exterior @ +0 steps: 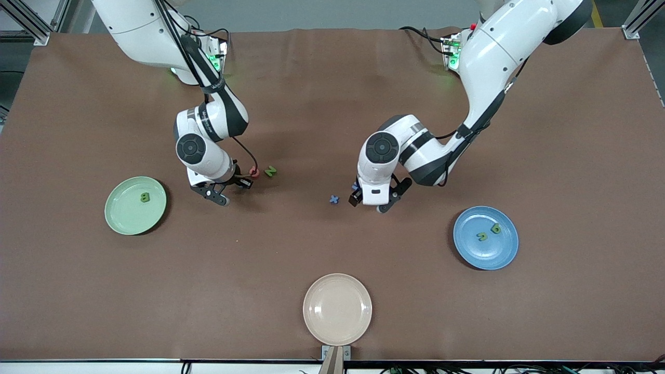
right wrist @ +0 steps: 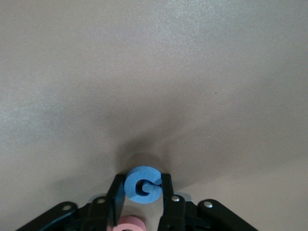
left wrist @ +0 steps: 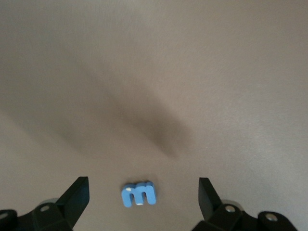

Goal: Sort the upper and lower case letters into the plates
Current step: 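Grasp the blue m with the left gripper while the right gripper carries G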

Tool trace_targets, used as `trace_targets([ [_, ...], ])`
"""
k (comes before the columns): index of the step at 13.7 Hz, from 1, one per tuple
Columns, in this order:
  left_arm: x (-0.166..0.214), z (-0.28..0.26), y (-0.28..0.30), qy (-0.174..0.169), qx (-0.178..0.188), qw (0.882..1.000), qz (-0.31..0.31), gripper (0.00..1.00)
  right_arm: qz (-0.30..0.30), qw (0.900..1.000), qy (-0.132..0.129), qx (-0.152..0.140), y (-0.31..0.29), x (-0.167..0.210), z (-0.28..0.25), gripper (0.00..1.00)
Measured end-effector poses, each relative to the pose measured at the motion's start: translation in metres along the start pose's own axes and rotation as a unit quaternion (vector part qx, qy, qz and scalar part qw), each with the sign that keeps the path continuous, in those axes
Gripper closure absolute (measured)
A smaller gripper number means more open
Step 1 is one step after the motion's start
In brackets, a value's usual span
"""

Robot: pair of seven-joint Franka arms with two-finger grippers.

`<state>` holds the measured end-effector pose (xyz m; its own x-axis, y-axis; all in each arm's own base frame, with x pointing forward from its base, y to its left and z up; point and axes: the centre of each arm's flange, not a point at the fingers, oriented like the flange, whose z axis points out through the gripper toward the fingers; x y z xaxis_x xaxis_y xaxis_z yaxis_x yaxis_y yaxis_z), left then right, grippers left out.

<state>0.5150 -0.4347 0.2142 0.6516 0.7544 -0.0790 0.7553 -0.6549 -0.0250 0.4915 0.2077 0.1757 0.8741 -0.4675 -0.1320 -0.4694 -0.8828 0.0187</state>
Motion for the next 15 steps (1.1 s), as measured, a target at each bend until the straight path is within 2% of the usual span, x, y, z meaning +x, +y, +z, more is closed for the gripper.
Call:
trace_targets([
  [6,-0.019,0.037,-0.014,-0.018,0.001,0.999,-0.040,0.00,0.002,1.000,-0.006,-0.006,0.002,0.003,-0.002,0.66],
  [8,-0.024,0.045,-0.014,-0.022,-0.003,0.999,-0.042,0.03,-0.004,1.000,-0.018,-0.016,0.011,0.018,-0.024,0.66],
  [9,-0.025,0.047,-0.014,-0.023,-0.003,0.999,-0.041,0.08,-0.020,0.999,-0.025,-0.018,0.021,0.031,-0.044,0.66],
  [10,-0.028,0.050,-0.014,-0.023,-0.002,0.999,-0.040,0.09,-0.043,0.999,-0.026,-0.016,0.037,0.048,-0.065,0.66],
  [12,-0.030,0.049,-0.013,-0.025,-0.007,0.999,-0.038,0.27,-0.089,0.996,-0.013,-0.019,0.081,0.083,-0.097,0.66],
  [13,-0.030,0.049,-0.013,-0.025,-0.007,0.999,-0.038,0.27,-0.110,0.994,-0.008,-0.020,0.104,0.100,-0.104,0.66],
  [14,-0.030,0.047,-0.012,-0.025,-0.009,0.999,-0.039,0.34,-0.133,0.991,-0.008,-0.019,0.129,0.115,-0.106,0.66],
  [15,-0.029,0.045,-0.011,-0.024,-0.012,0.999,-0.039,0.46,-0.151,0.988,-0.009,-0.017,0.151,0.128,-0.105,0.66],
])
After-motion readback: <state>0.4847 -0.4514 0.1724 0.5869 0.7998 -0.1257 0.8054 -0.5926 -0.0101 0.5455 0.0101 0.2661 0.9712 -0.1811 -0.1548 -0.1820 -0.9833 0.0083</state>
